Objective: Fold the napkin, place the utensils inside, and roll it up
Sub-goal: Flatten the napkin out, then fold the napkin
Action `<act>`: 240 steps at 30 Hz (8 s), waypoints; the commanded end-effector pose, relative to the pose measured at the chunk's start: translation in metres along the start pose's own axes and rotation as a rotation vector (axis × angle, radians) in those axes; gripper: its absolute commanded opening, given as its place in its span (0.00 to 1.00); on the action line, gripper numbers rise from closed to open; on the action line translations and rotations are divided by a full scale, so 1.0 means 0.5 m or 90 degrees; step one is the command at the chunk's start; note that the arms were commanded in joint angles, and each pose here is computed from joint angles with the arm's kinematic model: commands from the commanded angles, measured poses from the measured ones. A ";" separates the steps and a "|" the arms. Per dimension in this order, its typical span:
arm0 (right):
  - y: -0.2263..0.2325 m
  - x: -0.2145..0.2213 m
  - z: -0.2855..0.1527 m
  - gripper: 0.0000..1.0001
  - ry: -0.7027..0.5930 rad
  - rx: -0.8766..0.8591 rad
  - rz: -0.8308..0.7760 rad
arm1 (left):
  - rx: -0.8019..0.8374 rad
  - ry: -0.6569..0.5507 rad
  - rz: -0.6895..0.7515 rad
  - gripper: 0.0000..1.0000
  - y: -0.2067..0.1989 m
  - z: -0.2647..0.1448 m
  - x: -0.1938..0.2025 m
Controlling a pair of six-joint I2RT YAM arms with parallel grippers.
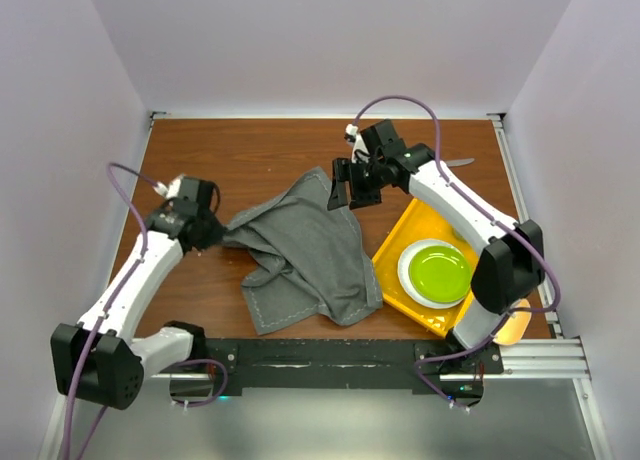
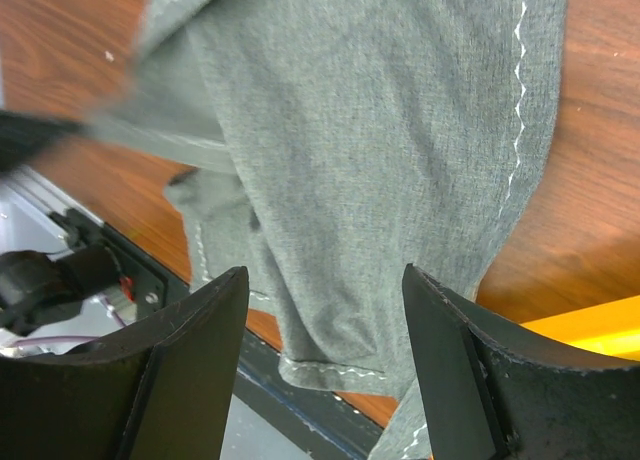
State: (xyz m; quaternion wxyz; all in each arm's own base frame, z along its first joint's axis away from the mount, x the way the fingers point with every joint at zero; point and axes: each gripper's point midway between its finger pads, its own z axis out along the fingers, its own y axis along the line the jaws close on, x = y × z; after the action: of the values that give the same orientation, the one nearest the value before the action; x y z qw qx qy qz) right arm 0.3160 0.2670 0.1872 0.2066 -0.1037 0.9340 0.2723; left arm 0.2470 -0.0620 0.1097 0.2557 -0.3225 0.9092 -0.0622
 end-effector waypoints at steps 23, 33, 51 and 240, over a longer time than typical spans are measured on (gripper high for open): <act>-0.050 0.020 0.197 0.50 0.088 0.136 -0.039 | 0.095 -0.055 0.262 0.34 -0.196 0.074 -0.128; -0.094 0.029 0.248 0.50 0.067 0.235 -0.042 | 0.080 0.026 0.318 0.34 -0.203 0.193 -0.045; -0.130 -0.024 0.377 0.51 0.028 0.272 -0.045 | -0.046 0.037 0.275 0.37 -0.142 0.320 -0.126; 0.073 -0.067 -0.009 0.81 -0.021 0.039 -0.155 | -0.129 -0.068 0.023 0.49 0.385 0.282 -0.311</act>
State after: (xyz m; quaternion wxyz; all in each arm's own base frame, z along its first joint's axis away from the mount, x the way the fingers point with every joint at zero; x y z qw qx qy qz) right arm 0.3270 0.2953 0.2118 0.2353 -0.2005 0.9268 0.2132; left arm 0.3229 0.1886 0.0184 0.2945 -0.3387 0.8928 0.0392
